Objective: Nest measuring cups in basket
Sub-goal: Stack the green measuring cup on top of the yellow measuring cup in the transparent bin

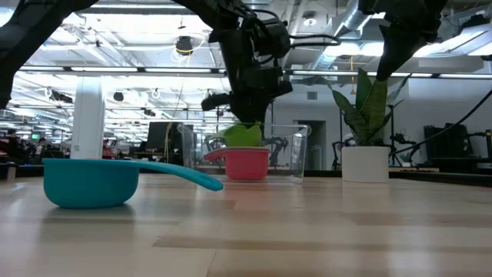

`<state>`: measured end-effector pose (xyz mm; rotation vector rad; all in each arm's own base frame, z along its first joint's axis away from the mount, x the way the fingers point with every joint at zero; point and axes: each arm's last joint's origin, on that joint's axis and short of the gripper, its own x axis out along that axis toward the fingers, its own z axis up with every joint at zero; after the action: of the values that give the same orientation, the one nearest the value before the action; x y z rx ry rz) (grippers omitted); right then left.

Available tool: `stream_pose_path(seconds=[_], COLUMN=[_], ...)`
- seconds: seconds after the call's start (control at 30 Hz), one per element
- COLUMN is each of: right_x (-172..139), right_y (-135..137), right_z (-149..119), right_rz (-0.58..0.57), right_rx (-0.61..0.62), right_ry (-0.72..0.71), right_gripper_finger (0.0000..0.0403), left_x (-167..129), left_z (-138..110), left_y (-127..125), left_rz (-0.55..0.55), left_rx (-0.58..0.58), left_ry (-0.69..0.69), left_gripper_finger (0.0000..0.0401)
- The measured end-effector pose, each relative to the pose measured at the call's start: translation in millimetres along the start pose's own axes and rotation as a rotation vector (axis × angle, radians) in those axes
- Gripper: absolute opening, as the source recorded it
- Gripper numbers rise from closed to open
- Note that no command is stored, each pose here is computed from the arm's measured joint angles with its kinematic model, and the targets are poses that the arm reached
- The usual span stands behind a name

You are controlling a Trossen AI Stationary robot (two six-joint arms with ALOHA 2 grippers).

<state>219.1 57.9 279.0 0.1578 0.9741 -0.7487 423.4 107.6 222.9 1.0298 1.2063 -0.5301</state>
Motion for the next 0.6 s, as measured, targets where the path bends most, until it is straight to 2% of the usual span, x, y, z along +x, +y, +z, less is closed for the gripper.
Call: stream_pose_path(seconds=[0.6], right_x=[0.0], right_y=[-0.1], right_z=[0.0], right_rz=[-0.001], right_rx=[-0.008], right_ry=[0.0], right_gripper_finger=[0.0024], left_x=[1.8], left_z=[2.7], left_y=[-2.3], left_rz=[0.005], left_rx=[-0.029], left_ry=[0.071], left_gripper_finger=[0.003])
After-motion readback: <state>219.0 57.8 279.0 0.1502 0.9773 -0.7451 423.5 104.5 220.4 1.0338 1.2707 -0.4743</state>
